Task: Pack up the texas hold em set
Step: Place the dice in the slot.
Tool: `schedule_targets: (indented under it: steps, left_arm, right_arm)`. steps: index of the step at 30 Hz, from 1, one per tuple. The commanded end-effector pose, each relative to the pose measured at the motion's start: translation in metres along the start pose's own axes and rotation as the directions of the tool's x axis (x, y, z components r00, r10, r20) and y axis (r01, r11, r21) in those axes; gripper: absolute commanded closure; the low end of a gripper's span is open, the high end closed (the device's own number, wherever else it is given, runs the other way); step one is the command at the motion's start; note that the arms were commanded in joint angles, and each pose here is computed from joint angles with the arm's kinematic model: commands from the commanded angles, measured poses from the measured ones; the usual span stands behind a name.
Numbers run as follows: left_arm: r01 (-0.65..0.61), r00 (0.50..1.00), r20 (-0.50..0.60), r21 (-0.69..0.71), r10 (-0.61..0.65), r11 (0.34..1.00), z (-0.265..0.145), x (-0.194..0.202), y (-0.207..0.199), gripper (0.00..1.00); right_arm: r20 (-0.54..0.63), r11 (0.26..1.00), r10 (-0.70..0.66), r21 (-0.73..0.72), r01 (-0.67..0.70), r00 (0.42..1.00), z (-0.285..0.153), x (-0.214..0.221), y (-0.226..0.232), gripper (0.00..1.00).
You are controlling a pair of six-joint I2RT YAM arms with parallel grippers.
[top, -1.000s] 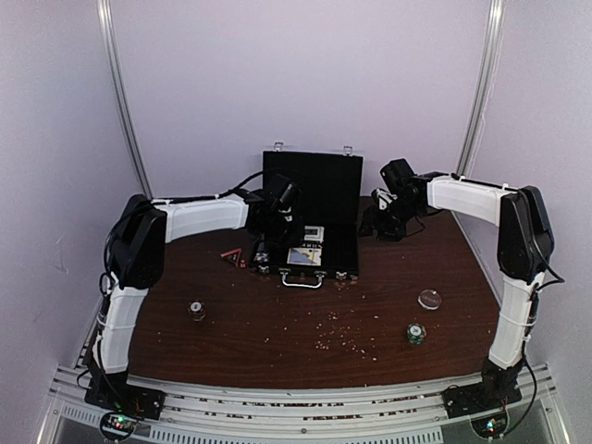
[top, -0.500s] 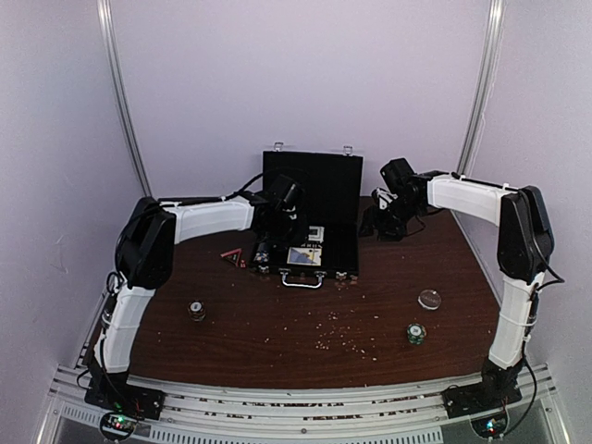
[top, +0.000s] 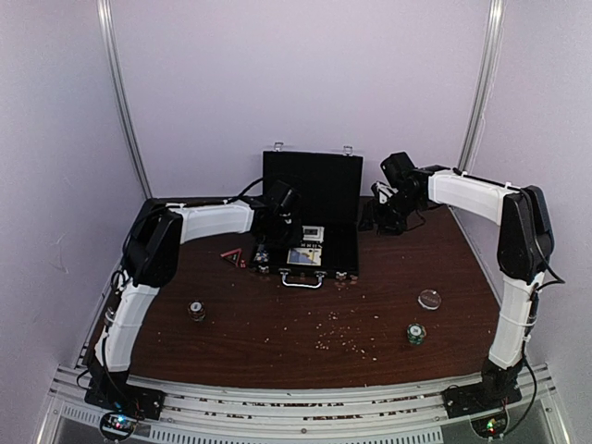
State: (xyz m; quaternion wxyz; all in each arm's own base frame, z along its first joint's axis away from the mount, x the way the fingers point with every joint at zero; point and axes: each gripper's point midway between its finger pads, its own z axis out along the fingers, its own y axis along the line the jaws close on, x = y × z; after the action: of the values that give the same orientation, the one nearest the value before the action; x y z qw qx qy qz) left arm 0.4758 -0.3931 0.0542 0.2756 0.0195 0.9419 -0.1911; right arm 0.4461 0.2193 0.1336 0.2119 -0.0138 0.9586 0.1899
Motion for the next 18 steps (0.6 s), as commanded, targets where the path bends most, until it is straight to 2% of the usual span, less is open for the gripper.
schedule_targets:
  steps: [1,18]
  left_arm:
    - [-0.002,1.0,0.002,-0.011,0.002,1.0,0.013,-0.001,0.01,0.93]
    - [-0.006,0.999,-0.042,0.029,0.007,1.0,0.031,0.008,0.008,0.82]
  right_arm:
    - [0.021,1.0,-0.009,0.026,0.008,1.0,-0.005,-0.01,-0.005,0.4]
    - [-0.001,1.0,-0.007,0.028,0.007,1.0,0.001,-0.006,-0.006,0.4]
